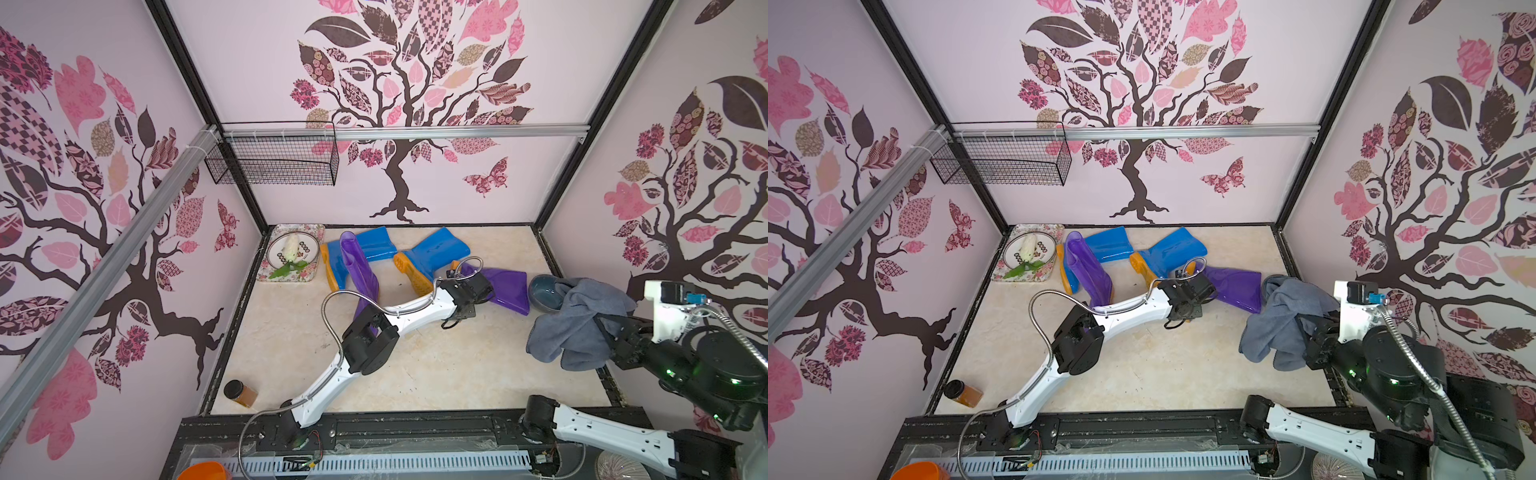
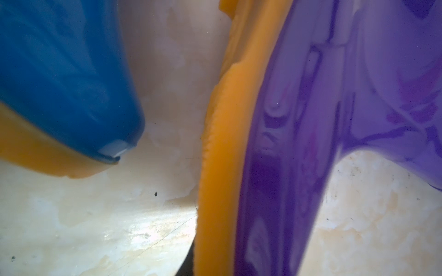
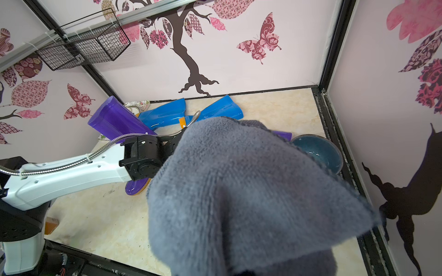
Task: Wipe the rubber boots with a cloth
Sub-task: Pick up the rubber boot from the center of the board.
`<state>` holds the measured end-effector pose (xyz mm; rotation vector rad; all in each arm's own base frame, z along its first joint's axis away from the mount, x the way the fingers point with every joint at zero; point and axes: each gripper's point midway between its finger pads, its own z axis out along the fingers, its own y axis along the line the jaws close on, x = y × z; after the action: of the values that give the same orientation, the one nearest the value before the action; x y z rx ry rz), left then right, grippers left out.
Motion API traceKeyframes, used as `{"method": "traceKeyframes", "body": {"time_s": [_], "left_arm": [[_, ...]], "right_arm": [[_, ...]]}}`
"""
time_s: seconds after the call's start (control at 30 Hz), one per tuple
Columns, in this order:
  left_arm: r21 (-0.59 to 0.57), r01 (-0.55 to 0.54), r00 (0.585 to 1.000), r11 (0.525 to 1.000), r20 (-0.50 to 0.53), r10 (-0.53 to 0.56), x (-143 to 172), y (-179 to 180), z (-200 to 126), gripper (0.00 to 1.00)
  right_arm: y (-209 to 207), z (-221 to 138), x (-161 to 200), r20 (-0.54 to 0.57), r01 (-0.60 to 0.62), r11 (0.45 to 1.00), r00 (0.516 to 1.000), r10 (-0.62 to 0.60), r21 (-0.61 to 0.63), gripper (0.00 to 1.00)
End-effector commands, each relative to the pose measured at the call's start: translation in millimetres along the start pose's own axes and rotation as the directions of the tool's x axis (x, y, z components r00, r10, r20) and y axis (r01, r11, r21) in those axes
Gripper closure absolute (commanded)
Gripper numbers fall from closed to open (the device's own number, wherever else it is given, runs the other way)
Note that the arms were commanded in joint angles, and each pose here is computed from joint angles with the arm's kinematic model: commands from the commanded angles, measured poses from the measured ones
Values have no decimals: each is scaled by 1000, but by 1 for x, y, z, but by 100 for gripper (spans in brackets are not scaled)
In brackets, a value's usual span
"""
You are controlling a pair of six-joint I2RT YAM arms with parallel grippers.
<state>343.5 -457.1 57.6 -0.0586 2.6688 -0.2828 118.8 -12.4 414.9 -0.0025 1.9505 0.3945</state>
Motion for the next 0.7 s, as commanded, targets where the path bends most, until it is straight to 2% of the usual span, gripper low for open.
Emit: {"method": "traceKeyframes", "body": {"time_s": [0.0,0.23,0.4,0.53,0.67], "left_arm": [[-1,43,995,999,96,-43,-32,3,-29,100],[-80,71,988,994,144,-59,-52,31,-48,100],[-53,53,983,997,179,-42,-63,32,-70,100],[34,19,975,999,220,-27,-73,18,-108,100],[46,-28,958,999,288,14,-75,19,-160,100]], "right_arm": [[0,-3,-6,31,-18,1000,999,18,-15,100],[2,-2,-5,28,-16,1000,999,16,-19,100],[2,0,-7,32,-16,1000,999,16,-10,100],[5,3,-8,33,-8,1000,999,8,-2,100],[12,8,-10,26,10,1000,1000,-10,2,100]]}}
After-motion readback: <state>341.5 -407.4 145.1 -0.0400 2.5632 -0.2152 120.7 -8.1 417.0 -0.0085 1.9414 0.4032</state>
